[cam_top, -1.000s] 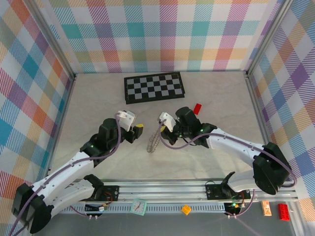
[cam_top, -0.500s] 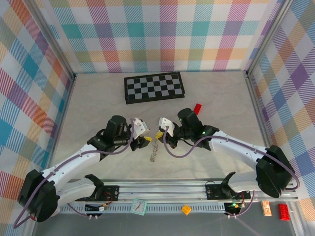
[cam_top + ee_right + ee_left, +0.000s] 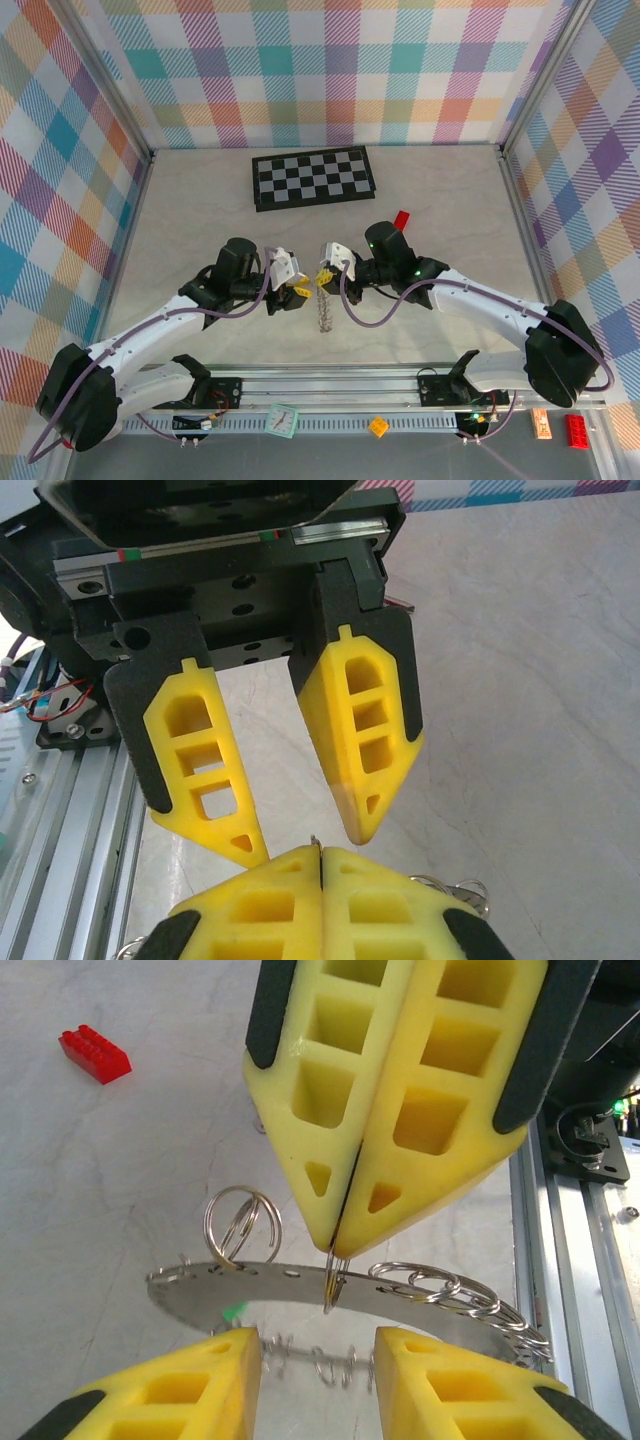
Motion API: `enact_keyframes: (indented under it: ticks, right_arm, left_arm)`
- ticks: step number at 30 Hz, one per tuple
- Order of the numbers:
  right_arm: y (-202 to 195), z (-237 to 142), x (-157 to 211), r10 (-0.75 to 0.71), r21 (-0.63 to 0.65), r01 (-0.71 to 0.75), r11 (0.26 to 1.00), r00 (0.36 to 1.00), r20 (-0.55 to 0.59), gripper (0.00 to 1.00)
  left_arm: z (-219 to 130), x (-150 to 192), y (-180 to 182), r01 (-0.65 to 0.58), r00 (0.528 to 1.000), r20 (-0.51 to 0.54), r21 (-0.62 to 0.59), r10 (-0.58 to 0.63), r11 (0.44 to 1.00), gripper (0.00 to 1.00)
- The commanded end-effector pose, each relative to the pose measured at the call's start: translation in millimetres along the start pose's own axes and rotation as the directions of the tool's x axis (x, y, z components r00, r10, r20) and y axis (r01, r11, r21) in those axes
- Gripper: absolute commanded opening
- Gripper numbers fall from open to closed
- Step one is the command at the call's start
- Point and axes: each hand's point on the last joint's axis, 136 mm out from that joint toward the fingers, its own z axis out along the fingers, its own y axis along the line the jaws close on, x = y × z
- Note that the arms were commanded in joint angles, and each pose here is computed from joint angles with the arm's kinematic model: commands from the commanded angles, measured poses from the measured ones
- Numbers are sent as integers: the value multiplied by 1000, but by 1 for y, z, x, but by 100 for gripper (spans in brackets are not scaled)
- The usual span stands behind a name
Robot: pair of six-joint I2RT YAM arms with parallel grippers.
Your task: Put the keys on the keyring
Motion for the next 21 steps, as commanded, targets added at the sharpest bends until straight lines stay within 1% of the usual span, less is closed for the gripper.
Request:
enact_keyframes:
  ticks: [1,3,6,9,14,19,20,21]
  right_arm:
    - [10,-5,-16,-53,-50,56,997,996,70,0]
    - [13,-4,-17,-48,-71,53,996,996,71,0]
    - [15,-1,-17,-39,-96,46,994,997,67,0]
    - [18,1,-17,-37,-111,44,993,997,61,0]
    - [20,2,-18,-29,-125,37,992,998,64,0]
    - [20,2,-17,-11,-126,18,992,998,59,0]
    - [19,2,-17,-10,-117,17,993,998,57,1]
    - [17,1,-17,-10,-102,16,995,998,56,6]
  left_arm:
    - [-3,-19,-2,-39,997,64,26,38,999,33]
    - [-3,-20,-5,-40,997,73,40,37,998,30]
    - [-3,-21,-7,-34,996,86,52,30,998,29]
    - [-3,-24,-8,-33,995,92,63,27,997,22]
    - [-3,-26,-9,-32,995,97,78,25,996,15]
    - [-4,-32,-12,-43,993,112,90,33,995,0]
    - [-4,-32,-12,-45,993,113,86,35,995,0]
    - [-4,-32,-11,-47,993,113,76,38,996,0]
